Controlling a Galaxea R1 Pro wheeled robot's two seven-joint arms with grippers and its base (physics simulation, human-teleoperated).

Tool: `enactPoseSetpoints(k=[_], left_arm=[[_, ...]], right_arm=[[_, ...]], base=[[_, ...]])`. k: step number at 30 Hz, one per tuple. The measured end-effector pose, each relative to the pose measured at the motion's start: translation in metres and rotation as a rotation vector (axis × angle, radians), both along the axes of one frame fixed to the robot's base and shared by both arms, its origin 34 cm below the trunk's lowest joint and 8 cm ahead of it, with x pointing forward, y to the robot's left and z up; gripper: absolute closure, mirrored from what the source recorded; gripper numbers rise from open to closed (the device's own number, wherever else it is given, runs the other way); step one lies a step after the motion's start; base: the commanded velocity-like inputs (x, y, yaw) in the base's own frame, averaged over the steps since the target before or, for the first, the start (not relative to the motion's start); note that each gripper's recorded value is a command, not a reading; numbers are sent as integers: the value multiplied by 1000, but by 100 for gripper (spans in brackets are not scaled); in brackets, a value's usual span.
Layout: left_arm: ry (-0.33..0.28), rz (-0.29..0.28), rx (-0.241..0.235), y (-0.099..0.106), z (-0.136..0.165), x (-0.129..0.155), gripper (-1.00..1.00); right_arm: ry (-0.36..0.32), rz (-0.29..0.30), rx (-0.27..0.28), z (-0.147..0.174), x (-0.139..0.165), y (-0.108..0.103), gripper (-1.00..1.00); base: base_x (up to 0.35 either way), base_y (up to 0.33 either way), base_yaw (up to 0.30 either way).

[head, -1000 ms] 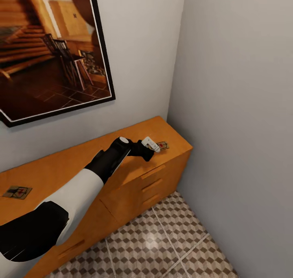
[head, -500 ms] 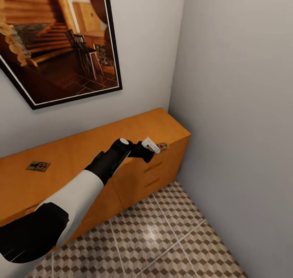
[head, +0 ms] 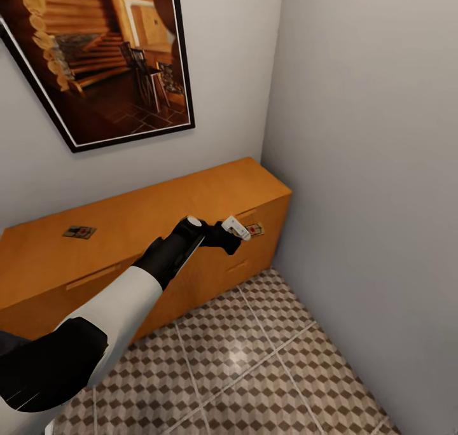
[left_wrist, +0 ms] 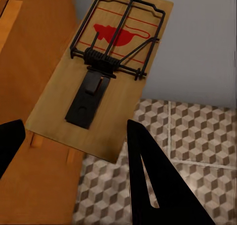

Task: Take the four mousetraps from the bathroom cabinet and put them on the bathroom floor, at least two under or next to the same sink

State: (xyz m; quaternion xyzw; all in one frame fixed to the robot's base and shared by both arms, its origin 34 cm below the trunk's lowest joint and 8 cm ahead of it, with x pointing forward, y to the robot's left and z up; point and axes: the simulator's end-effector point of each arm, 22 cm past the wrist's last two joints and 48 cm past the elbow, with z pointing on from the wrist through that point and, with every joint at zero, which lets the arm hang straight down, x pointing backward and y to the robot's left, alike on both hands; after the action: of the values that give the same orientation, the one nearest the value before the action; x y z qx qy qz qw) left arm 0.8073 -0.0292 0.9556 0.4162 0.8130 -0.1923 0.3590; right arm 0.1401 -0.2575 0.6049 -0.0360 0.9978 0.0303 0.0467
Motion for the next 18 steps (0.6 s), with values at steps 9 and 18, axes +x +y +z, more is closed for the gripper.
enactPoseSetpoints(k=[9, 18], left_arm=[[1, 0, 0, 0, 0, 0, 100], [0, -1, -1, 0, 0, 0, 100]], right_arm=[[1, 0, 0, 0, -1, 0, -100], [1, 0, 0, 0, -1, 0, -100]], base=[[-340, 0, 0], [-340, 0, 0]])
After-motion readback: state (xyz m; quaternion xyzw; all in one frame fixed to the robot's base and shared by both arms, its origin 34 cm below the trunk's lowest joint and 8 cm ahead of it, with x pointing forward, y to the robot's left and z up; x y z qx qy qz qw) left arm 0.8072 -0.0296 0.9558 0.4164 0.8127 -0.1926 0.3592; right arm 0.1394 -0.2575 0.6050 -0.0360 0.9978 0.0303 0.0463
